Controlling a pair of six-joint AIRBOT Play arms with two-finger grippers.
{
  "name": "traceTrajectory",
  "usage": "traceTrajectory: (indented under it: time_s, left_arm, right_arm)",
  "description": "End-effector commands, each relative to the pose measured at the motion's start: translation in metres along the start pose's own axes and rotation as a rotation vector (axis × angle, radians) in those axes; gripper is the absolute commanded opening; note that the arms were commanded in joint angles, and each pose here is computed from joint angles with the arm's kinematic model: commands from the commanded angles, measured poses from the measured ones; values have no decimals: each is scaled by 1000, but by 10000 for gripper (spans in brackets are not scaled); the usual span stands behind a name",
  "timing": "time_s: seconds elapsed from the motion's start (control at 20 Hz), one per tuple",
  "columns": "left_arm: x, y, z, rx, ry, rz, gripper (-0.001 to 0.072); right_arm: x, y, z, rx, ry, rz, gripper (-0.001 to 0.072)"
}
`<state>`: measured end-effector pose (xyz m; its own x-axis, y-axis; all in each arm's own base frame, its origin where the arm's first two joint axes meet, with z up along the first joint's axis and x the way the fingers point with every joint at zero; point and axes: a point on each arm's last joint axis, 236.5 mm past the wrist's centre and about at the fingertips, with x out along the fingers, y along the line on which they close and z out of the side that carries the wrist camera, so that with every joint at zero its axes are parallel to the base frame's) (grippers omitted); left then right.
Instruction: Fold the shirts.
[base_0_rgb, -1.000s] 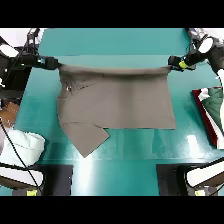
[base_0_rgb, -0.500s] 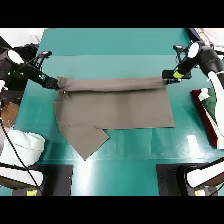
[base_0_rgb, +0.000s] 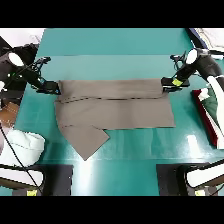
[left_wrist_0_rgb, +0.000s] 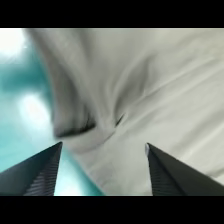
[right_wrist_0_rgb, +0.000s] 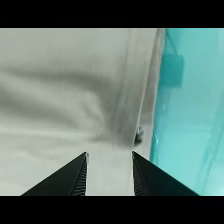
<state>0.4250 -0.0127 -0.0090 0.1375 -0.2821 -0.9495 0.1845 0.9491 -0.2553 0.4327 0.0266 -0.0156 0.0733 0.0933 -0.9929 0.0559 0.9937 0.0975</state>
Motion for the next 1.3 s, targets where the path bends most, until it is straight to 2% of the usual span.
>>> traceTrajectory:
  time_s: [0.0,0.2,0.5,0.6,0.75,0.8,0.85,1.25]
  left_arm:
    - [-26,-1,-22,-96,6,-2,608]
    - [-18,-26,-83,-238,15,-48,608]
    - [36,-99,-191,-438,45,-282,608]
    - [44,-111,-211,-478,68,-318,607]
    - [48,-117,-230,-497,110,-329,605]
    - [49,-117,-232,-498,112,-329,526]
    - [49,-117,-231,-498,108,-328,479]
    - [70,-112,-237,-568,75,-321,479]
  right_arm:
    - [-38,12,-10,-53,-33,125,329]
    - [-81,21,-6,-9,-127,282,328]
    - [-91,26,-8,-22,-151,291,327]
    - [-91,28,-8,-34,-150,291,326]
    - [-91,29,-8,-35,-150,292,326]
    - [-91,29,-8,-35,-150,292,326]
    - [-91,29,-8,-35,-150,292,326]
    - [-91,29,-9,-35,-147,292,325]
